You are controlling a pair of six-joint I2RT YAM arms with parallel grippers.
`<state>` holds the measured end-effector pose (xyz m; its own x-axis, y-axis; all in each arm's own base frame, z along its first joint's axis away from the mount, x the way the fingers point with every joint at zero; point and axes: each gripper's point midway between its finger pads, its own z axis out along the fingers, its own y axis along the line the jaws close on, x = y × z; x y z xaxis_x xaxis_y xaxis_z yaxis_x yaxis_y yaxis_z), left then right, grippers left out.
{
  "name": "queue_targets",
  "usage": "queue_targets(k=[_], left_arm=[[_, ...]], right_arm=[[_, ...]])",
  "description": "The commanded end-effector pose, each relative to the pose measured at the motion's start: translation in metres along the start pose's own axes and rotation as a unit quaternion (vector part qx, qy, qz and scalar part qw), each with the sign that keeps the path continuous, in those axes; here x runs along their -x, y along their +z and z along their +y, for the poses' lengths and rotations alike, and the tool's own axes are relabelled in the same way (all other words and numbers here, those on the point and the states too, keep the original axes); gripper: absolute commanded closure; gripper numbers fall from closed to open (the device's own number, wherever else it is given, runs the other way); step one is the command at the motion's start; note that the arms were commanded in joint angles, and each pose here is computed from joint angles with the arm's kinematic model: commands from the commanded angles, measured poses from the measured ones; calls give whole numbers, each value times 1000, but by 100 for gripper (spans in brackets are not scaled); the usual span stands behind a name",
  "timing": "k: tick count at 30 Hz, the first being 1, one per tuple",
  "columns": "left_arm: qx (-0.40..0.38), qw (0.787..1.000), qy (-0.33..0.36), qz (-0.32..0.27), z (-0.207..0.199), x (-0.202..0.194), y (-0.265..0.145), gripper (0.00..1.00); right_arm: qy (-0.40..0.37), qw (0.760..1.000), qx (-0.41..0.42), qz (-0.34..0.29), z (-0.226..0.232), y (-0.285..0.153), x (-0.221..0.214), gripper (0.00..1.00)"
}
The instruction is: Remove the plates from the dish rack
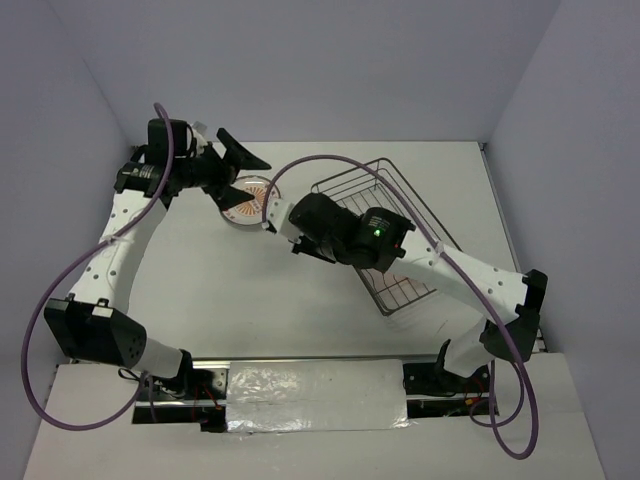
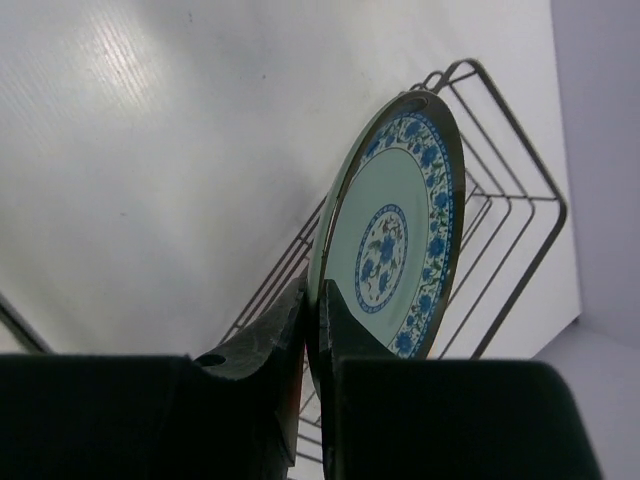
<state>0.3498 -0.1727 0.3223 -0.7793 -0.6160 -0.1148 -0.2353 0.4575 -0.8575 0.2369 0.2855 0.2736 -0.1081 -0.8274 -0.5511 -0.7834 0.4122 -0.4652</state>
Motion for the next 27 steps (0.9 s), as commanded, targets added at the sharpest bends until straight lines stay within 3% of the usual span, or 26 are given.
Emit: queue_targets(k=[1,5,8,11,12,14,17,18,19,20,23,26,27], left_arm=[[-30,999,6,25,-20,-22,-7,0],[-11,999,21,49,-10,-41,4,2],[18,997,34,59,3,-48,11,12],[35,997,35,63,13,-50,14,42],[29,997,37,62,12,-49,16,68],[28,997,36,63,13,-48,18,87],[35,997,44,60,15,-46,18,100],[40,997,50,50,14,-42,17,100],[72,995,61,26,26,-34,16,100],[94,993,69,6,34,-28,14,100],[169,977,107,-70,71,-2,10,100],[205,966,135,-80,124,0,26,100],[212,964,144,-76,135,-1,30,100]], right_arm=[[-29,990,-72,-120,-38,-35,53,100],[-50,988,-52,-136,-30,-29,78,100],[-61,987,-53,-135,-27,-19,93,100],[-68,988,-48,-130,-23,-8,102,100],[-68,988,-47,-131,-22,-7,105,100],[-67,988,-44,-132,-18,2,108,100],[-53,988,-47,-140,-17,4,109,98],[-45,989,-48,-136,-18,7,105,84],[-15,988,-46,-145,-19,2,105,33],[8,988,-40,-150,-22,0,102,1],[130,973,-6,-190,-36,-24,89,0],[278,932,-5,-233,-64,-53,62,0],[319,922,-6,-218,-66,-50,45,0]])
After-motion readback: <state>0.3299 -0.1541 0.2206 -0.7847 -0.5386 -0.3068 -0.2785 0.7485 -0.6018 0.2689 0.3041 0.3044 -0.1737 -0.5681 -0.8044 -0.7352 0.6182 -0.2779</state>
